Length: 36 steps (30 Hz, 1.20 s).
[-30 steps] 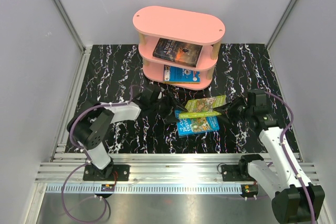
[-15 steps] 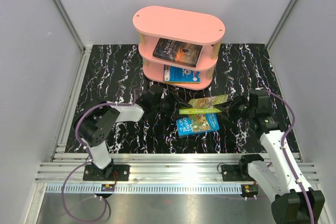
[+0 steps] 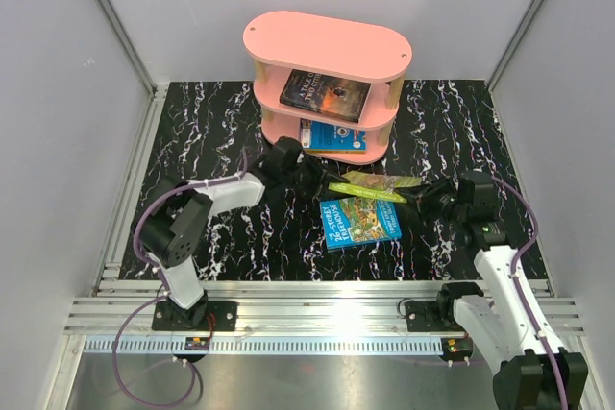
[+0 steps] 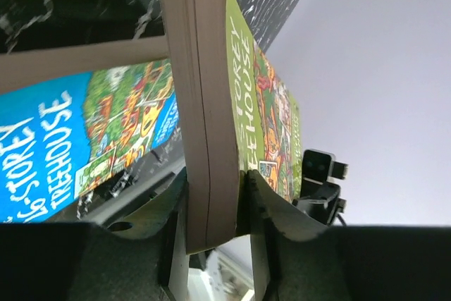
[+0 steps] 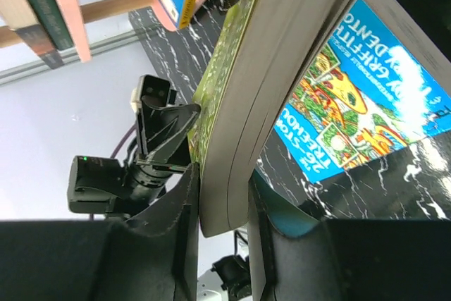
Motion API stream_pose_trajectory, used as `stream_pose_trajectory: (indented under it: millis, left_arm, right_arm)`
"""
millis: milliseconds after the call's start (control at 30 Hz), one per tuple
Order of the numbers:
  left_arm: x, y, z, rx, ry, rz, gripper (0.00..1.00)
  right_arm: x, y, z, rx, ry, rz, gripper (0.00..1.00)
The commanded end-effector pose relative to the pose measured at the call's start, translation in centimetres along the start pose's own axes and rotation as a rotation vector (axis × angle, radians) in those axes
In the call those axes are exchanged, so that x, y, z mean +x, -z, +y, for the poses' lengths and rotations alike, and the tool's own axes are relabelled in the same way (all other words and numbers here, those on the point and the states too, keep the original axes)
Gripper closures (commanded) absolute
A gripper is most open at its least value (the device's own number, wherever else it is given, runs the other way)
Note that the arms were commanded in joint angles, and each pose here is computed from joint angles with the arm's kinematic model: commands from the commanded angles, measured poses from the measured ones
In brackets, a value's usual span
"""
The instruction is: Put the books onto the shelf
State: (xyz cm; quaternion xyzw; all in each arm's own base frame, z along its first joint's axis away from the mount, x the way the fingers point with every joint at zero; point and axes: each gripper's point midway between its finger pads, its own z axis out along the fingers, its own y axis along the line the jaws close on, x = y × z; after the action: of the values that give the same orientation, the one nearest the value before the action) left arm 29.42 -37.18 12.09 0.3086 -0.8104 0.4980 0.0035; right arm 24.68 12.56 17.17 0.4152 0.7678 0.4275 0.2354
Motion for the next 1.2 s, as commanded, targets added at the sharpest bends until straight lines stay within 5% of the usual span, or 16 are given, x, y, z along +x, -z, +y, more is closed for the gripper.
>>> stream_pose_trajectory:
  millis: [0, 33, 67, 100, 300, 600, 800, 1167]
  left_arm:
    - [3.6, 1.2, -5.0, 0.063, -0.326, 0.038, 1.00]
    - [3.3, 1.4, -4.7, 0.038, -0.374, 0.023, 1.00]
    - [3.1, 1.7, -5.2, 0.046, -0.405, 0.006, 1.00]
    - [2.6, 1.9, -5.4, 0.036, -0.424, -0.023, 1.00]
    - [0.6, 4.5, -6.1, 0.051, -0.555, -0.171, 1.00]
    - [-3.8, 9.0, -5.7, 0.122, -0.640, -0.519, 1.00]
    - [-7.0, 9.6, -4.1, 0.149, -0.620, -0.585, 1.00]
    - [-9.3, 12.6, -7.2, 0.485, -0.547, -0.570, 1.00]
  right_arm:
    - [4.0, 2.3, 4.7, -0.216, 0.172, 0.199, 0.92]
    - [4.1, 2.4, 4.4, -0.204, 0.175, 0.201, 0.81]
    - [4.1, 2.7, 4.7, -0.206, 0.186, 0.198, 0.53]
    - [4.1, 2.9, 4.8, -0.209, 0.215, 0.195, 0.43]
    - [3.7, 4.5, 5.4, -0.149, 0.320, 0.156, 0.20]
    - [1.8, 8.4, 8.0, -0.068, 0.544, 0.020, 0.12]
    - [1.2, 10.4, 7.4, -0.004, 0.624, -0.030, 0.11]
    - [0.7, 10.2, 5.2, 0.084, 0.658, -0.027, 0.11]
